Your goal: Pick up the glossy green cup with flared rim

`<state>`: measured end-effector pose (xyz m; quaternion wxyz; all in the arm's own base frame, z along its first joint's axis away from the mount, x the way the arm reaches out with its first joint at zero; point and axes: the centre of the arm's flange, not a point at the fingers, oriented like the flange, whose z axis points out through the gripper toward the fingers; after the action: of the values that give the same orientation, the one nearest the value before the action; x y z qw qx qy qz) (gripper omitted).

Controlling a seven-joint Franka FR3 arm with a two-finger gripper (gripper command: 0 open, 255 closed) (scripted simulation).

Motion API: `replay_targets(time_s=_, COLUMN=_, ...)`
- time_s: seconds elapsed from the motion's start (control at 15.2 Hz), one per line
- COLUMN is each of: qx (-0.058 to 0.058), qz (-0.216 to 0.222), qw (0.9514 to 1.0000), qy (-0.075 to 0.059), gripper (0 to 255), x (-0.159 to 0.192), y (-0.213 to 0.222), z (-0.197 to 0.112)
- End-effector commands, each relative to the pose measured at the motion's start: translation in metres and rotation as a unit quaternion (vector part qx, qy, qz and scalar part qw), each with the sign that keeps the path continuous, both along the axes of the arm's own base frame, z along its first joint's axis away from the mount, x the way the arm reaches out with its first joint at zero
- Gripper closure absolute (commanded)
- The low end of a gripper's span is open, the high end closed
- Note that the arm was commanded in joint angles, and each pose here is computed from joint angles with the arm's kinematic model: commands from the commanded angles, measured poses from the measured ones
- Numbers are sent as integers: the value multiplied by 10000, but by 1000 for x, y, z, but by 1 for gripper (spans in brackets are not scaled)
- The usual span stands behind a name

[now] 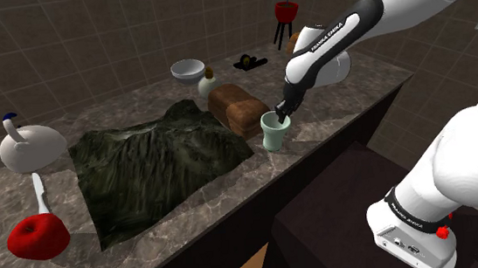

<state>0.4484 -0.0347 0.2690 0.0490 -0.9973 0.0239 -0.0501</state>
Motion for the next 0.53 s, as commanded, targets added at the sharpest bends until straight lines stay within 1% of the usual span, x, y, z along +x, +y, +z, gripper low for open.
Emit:
replay_targets(time_s=0.0, qx=0, qz=2, qw=10000, qy=2, gripper=255, x=0, y=0, z=0)
replay_targets(time_s=0.46, qx=0, qz=2, qw=10000, qy=2, gripper=255, x=0, y=0, z=37)
